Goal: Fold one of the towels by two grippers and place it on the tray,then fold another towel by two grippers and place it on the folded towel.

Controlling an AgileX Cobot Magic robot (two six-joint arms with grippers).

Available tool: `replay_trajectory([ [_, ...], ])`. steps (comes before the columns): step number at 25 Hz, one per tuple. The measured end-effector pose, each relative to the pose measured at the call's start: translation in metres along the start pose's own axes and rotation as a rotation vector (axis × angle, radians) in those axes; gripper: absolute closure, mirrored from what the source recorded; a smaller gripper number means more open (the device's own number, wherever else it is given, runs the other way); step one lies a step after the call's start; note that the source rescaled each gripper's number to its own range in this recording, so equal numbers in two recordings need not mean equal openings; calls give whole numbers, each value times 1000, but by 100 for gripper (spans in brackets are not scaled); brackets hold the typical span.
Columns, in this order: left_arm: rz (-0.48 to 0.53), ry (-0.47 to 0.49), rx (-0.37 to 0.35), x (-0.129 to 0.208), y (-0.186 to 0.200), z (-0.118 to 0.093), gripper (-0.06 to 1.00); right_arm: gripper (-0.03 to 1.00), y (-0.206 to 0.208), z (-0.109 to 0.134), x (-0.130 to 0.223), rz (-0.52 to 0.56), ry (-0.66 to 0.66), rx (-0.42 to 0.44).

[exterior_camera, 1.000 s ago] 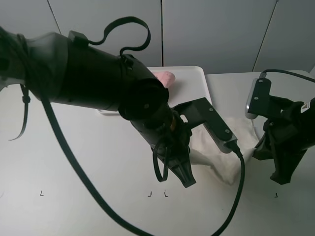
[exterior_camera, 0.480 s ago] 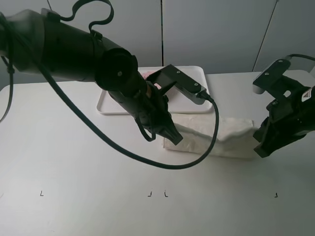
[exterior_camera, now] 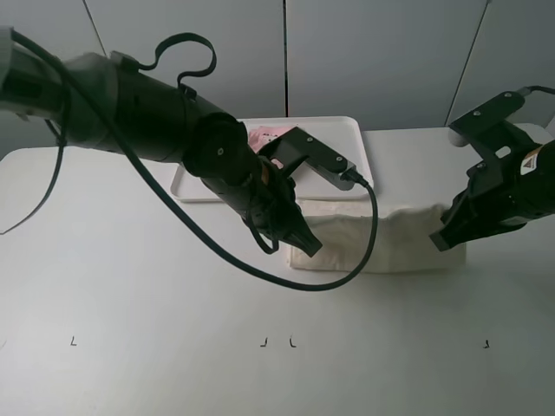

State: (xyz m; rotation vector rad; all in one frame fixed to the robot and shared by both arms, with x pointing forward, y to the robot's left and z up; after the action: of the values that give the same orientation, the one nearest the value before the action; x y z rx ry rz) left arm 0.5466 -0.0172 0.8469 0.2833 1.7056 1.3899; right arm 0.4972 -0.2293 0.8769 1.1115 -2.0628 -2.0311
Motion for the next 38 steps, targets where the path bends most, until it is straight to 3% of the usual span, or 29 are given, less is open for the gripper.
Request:
replay_trajectory([
  [5,-46,28,-7,-6,-4,7,94,97,-20,-1,-4,-13,-46,4],
  [12,-77,103,-39,-10,-4,36,92,97,-36,-4,-18,-98,-45,22],
  [15,-102,118,-50,-13,-3,44,80,97,-37,-6,-25,-138,-42,32],
  [17,-122,119,-52,-16,-3,45,64,93,-38,-6,-27,-151,-42,34],
  [19,-132,119,-52,-18,-2,46,42,78,-39,-7,-28,-155,-42,35],
  [21,-135,125,-52,-18,-2,46,11,51,-40,-7,-27,-153,-43,35],
  [23,-137,136,-51,-18,-2,46,-2,15,-40,-12,-25,-151,-85,42],
  [25,-118,145,-49,-15,-3,45,-5,1,-40,-20,-22,-143,-166,50],
  [31,93,233,-51,-7,4,54,-5,-3,-36,-40,-13,41,-374,16],
  [35,167,329,-70,-24,7,73,-5,-3,-33,-47,-14,200,-424,-40],
  [38,215,346,-66,-30,2,75,-5,-3,-29,-49,-22,244,-436,-63],
])
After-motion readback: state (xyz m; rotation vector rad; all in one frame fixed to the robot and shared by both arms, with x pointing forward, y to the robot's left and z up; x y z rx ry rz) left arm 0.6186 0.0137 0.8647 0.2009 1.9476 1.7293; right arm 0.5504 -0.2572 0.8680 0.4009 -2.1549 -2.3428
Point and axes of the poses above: a point on each arm's last joint axis where the gripper is mounted, y pointing back along that axis away from the gripper, z along the wrist's bending axis when the last joint is at zero, x = y × z, the point moved 8 cm from there along -y, pointing out along that axis toward the gripper, and after that the axes turned 1 degree about y, right-handed, at the moved point
